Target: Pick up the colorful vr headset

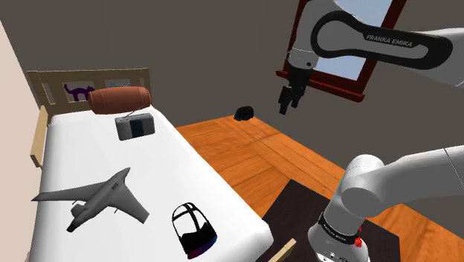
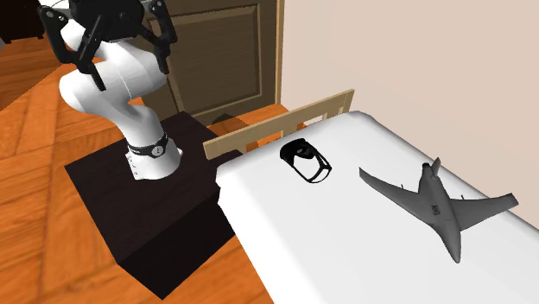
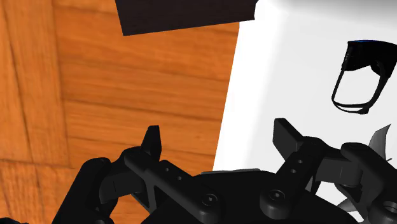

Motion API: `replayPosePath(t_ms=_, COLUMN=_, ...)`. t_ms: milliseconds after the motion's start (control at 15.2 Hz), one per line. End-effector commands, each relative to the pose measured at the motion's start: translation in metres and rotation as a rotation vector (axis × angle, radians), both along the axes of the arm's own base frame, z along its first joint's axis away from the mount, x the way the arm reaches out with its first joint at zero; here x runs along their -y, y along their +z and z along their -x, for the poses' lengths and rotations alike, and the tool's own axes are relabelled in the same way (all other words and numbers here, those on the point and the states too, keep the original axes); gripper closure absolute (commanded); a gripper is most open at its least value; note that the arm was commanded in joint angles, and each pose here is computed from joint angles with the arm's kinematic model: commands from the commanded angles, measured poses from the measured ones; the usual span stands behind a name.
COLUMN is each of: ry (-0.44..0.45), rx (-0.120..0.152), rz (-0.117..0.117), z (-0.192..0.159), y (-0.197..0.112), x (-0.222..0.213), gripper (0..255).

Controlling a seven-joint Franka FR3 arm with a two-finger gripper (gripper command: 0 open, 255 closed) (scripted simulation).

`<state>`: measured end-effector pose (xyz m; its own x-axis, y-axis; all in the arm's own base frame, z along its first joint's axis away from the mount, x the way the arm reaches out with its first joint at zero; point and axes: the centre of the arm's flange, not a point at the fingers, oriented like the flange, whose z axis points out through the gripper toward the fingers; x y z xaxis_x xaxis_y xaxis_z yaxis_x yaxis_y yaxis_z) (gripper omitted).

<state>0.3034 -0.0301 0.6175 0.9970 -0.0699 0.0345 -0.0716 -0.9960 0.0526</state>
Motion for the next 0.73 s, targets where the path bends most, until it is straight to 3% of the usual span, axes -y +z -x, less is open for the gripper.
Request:
replayPosePath(t_ms=0, ry=0.000, rx=0.000, rz=0.000, z=0.000, y=0.000, x=0.000, gripper=0)
replayPosePath(t_ms=660, ry=-0.050, rx=0.000, rz=-0.012, z=-0.020, y=-0.082, x=-0.100, gripper=0)
